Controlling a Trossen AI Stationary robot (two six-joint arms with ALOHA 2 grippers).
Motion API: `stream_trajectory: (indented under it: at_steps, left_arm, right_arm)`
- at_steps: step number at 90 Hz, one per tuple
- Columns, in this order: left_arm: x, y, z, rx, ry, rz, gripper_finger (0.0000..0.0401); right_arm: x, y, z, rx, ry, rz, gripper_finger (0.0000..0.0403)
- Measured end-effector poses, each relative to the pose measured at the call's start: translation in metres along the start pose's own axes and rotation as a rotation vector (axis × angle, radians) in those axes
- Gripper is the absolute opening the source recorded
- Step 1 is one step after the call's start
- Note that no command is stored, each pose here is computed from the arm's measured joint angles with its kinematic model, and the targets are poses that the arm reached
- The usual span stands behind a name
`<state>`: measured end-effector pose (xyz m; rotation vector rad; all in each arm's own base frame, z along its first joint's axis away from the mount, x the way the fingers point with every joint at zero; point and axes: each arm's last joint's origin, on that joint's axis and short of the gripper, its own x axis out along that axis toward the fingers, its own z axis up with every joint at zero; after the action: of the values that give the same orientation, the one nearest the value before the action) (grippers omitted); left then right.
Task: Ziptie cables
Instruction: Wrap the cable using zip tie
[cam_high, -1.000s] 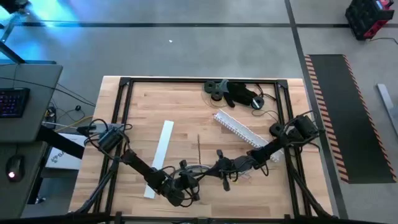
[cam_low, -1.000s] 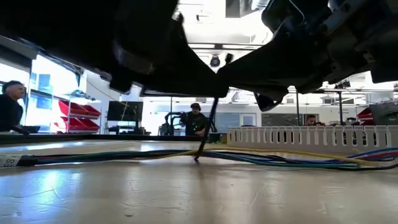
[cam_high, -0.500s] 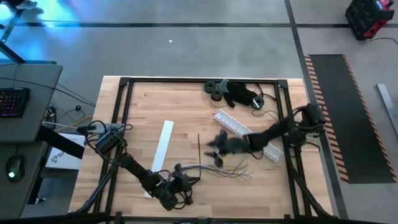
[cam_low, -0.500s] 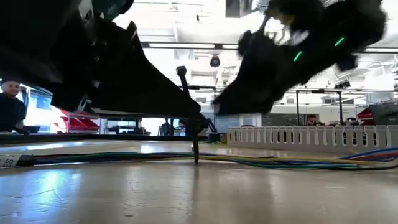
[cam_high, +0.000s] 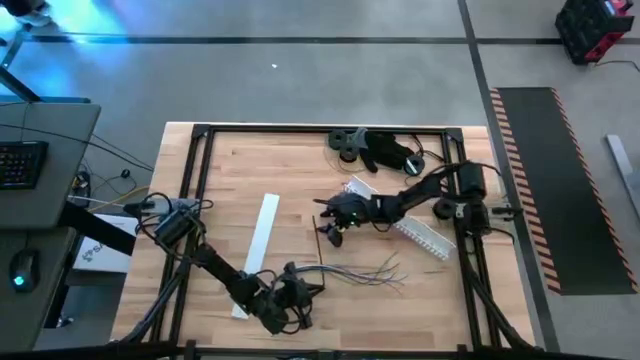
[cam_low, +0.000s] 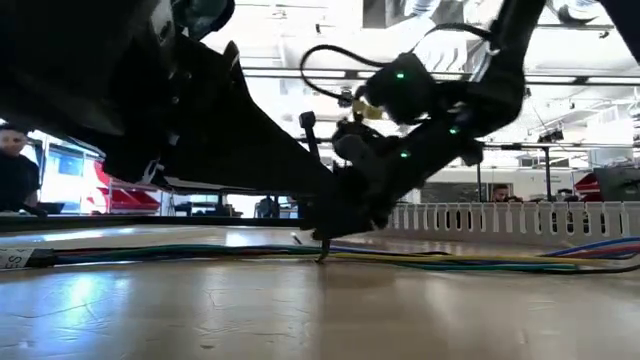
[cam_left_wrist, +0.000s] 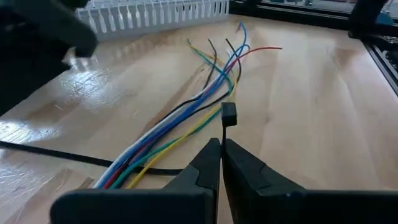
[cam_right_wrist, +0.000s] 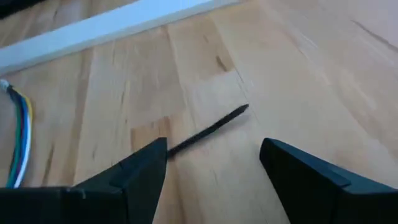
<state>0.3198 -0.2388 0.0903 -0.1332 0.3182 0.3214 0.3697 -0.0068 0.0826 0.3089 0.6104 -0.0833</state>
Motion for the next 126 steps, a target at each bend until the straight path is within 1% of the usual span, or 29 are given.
stream_trajectory:
  at_steps: [14,30,51,60,72,84,91,104,117,126]
  left_arm:
    - [0.0,0.0,0.0,0.0,0.0,-0.005,0.0]
    - [0.0,-0.001,0.0,-0.005,0.0,-0.007,0.0]
    - [0.0,-0.001,0.0,-0.005,0.0,-0.007,0.0]
    - [0.0,-0.001,0.0,0.003,0.0,-0.007,0.0]
    - [0.0,-0.001,0.0,0.005,0.0,-0.007,0.0]
    - [0.0,0.0,0.0,0.008,0.001,-0.006,0.0]
    - [0.0,0.0,0.0,0.014,0.001,-0.006,0.0]
    - [0.0,-0.001,0.0,0.015,0.001,-0.007,0.0]
    - [0.0,-0.001,0.0,0.015,0.001,-0.006,0.0]
    - [0.0,-0.001,0.0,0.016,0.001,-0.006,0.0]
  right_arm:
    - [0.007,0.0,0.007,-0.076,0.047,-0.015,0.0256]
    - [0.007,-0.001,0.005,-0.159,0.078,-0.003,0.0256]
    - [0.007,-0.011,0.007,-0.19,0.089,0.012,0.0253]
    - [0.006,-0.015,0.008,-0.201,0.092,0.048,0.0241]
    - [0.006,-0.019,0.009,-0.209,0.094,0.078,0.0214]
    - [0.006,-0.023,0.01,-0.203,0.088,0.07,0.019]
    - [0.006,-0.026,0.012,-0.162,0.074,0.071,0.0185]
    - [0.005,-0.035,0.016,-0.092,0.067,0.124,0.0197]
    - [0.005,-0.039,0.016,-0.084,0.066,0.153,0.0227]
    - [0.012,-0.04,0.012,-0.065,0.03,0.159,0.024]
